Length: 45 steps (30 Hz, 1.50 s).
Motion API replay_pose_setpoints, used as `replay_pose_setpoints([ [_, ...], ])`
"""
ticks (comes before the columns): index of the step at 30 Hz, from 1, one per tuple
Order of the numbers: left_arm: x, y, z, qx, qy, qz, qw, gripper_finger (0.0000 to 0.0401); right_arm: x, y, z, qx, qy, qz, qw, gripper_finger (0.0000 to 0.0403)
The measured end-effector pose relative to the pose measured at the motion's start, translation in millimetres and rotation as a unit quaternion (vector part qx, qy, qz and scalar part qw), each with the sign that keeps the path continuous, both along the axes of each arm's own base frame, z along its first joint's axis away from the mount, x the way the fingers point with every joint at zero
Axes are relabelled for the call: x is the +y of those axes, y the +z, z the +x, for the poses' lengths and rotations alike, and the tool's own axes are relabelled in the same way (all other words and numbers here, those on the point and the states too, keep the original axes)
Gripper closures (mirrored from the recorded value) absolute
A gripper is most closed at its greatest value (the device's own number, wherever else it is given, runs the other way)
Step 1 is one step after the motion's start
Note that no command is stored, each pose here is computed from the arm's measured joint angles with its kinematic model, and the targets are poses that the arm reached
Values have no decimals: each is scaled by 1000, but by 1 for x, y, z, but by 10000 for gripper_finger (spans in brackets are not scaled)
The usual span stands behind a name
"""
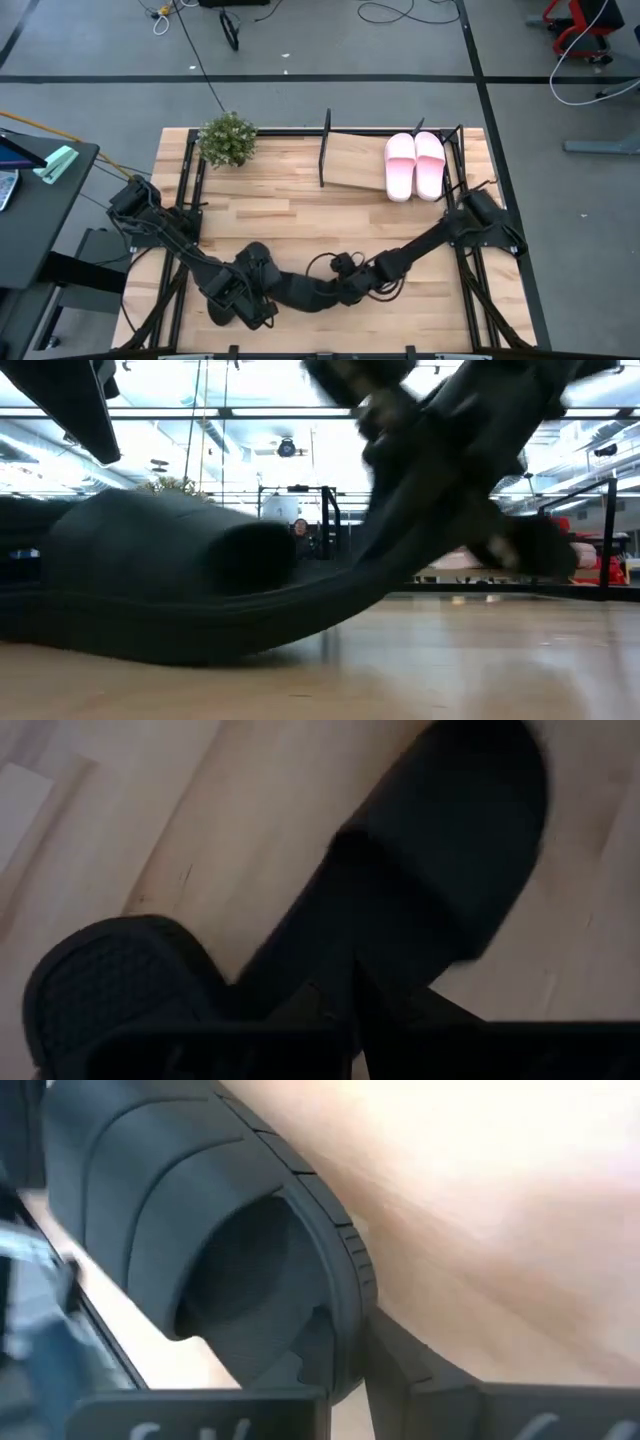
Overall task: Pick and place slides into the shelf
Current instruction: Put the right black slide on the shelf
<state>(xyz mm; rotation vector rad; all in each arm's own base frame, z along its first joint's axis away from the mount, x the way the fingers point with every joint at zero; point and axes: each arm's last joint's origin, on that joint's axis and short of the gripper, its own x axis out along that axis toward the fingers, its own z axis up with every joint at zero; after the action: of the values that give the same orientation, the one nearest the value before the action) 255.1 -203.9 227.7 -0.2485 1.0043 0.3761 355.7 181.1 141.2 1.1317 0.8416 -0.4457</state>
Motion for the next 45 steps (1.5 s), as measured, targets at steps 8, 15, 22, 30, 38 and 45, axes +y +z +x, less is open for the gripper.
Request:
replay_pose_setpoints([
  [8,9,0,7,4,3,8,1000,382,-43,95,-63,78,96,-106,987,368],
  [15,22,1,15,18,-8,14,1000,386,-90,161,-121,125,158,-135,970,368],
  [22,43,15,23,1,0,10,1000,394,-132,227,-136,176,234,-225,929,369],
  [30,77,33,33,-26,26,3,999,375,-181,269,-117,175,299,-317,883,369],
  [38,110,53,36,-65,75,-12,995,394,-238,271,-113,228,329,-379,834,369],
  [45,141,66,38,-95,117,-19,988,381,-266,256,-101,282,475,-416,722,369],
])
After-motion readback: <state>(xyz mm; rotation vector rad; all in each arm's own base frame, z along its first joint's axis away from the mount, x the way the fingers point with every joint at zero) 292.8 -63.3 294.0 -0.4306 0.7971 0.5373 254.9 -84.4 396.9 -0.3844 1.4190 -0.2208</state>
